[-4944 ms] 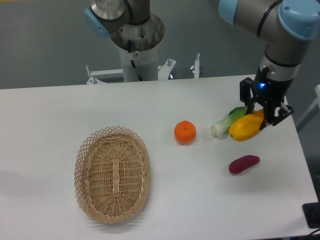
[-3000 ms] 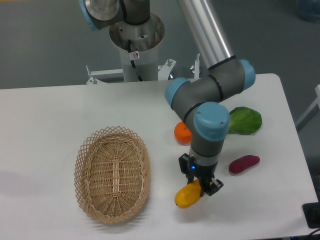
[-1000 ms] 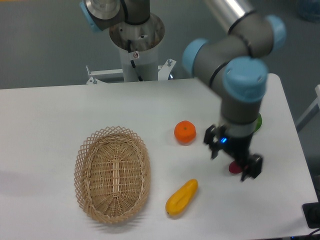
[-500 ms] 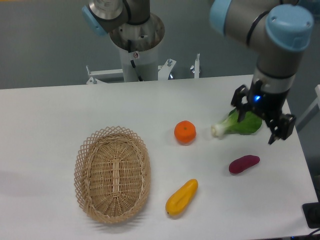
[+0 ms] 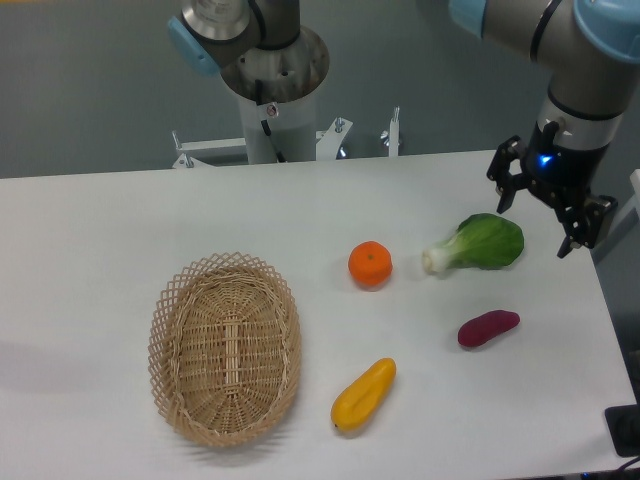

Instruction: Place the mango on the table

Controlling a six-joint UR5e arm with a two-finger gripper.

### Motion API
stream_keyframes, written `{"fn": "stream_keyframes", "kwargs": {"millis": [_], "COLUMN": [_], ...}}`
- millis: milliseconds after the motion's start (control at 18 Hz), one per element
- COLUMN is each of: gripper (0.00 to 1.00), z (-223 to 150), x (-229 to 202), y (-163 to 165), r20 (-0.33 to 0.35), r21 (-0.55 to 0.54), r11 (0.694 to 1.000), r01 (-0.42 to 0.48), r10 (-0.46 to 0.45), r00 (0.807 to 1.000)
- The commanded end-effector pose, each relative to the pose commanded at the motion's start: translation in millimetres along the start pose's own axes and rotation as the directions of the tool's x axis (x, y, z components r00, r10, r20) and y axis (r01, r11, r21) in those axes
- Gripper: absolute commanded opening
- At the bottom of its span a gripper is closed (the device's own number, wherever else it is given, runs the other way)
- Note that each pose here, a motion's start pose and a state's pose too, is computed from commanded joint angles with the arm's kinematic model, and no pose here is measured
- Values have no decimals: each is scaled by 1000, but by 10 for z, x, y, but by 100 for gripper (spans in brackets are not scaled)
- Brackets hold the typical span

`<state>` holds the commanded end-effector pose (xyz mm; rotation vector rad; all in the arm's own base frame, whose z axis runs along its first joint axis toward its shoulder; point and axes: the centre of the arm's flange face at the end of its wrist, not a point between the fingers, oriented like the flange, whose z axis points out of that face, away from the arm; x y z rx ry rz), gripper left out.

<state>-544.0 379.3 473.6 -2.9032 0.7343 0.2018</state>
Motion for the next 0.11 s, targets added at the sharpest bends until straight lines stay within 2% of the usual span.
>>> {"fn": "stream_keyframes", "kwargs": {"millis": [111], "gripper": [100], "z": [1], "x": [1], "y": [-10], "r20": [0], "r21": [0], "r11": [1000], "r01": [-2], "r10": [2], "r00": [1000]}}
